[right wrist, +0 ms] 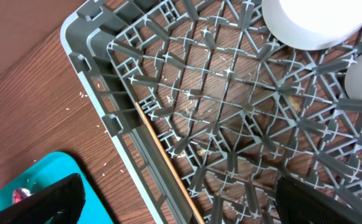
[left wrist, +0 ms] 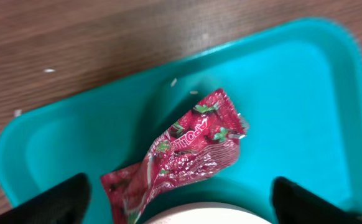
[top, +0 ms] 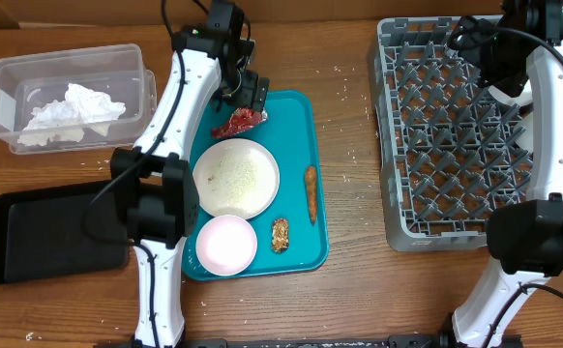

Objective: Sort waste into correct bins and load items into the dishwasher
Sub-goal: 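Reach the left gripper to the red snack wrapper on the tray, then close the left gripper on the red wrapper and lift it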

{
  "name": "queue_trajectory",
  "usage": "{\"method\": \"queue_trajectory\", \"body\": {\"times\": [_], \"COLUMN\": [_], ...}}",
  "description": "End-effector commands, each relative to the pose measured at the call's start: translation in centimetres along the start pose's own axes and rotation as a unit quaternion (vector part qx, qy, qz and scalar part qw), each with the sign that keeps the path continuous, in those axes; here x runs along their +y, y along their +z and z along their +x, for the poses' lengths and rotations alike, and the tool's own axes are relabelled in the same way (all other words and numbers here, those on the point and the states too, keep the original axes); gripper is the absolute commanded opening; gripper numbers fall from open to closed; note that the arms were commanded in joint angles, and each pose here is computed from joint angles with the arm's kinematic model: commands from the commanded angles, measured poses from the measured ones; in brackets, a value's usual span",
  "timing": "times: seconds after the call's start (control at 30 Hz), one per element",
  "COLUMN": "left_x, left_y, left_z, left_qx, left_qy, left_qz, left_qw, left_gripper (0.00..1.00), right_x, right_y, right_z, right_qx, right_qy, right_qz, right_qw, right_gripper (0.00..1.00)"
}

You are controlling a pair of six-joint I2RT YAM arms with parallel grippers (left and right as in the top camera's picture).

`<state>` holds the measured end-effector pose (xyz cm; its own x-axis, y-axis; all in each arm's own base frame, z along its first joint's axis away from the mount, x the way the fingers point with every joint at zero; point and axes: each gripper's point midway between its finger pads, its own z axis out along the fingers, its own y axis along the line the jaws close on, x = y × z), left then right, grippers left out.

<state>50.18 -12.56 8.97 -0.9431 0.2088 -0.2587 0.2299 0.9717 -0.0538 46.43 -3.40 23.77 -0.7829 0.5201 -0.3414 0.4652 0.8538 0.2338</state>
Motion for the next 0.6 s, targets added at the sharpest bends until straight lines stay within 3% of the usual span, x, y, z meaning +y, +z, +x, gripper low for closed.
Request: {"method": "queue_trajectory", "body": {"times": [0.0, 0.13, 0.57], "left_x": [-0.4, -0.3, -0.2], "left_y": [2.5, 4.2, 6.1], "left_z": [1.2, 2.0, 3.2], "left_qx": [0.034, 0.054, 0.083], "left_qy": [0.017, 0.016, 0.014], "left_qz": [0.013, 0.013, 0.013], "left_qw": [0.999, 0.998, 0.996], "left_gripper": [0.83, 0.94, 0.84], "right_x": [0.3, 0.3, 0.3], "right_y": [-2.0, -2.0, -2.0], "right_z": [-0.7, -0.7, -0.7], "right_qx": [-0.028, -0.028, -0.028], "right_qy": [0.000, 0.000, 0.000], "right_qz": [-0.009, -0.009, -0.009], "right_qw": [1.000, 1.000, 1.000], "right_gripper": [1.00, 1.00, 1.00]}}
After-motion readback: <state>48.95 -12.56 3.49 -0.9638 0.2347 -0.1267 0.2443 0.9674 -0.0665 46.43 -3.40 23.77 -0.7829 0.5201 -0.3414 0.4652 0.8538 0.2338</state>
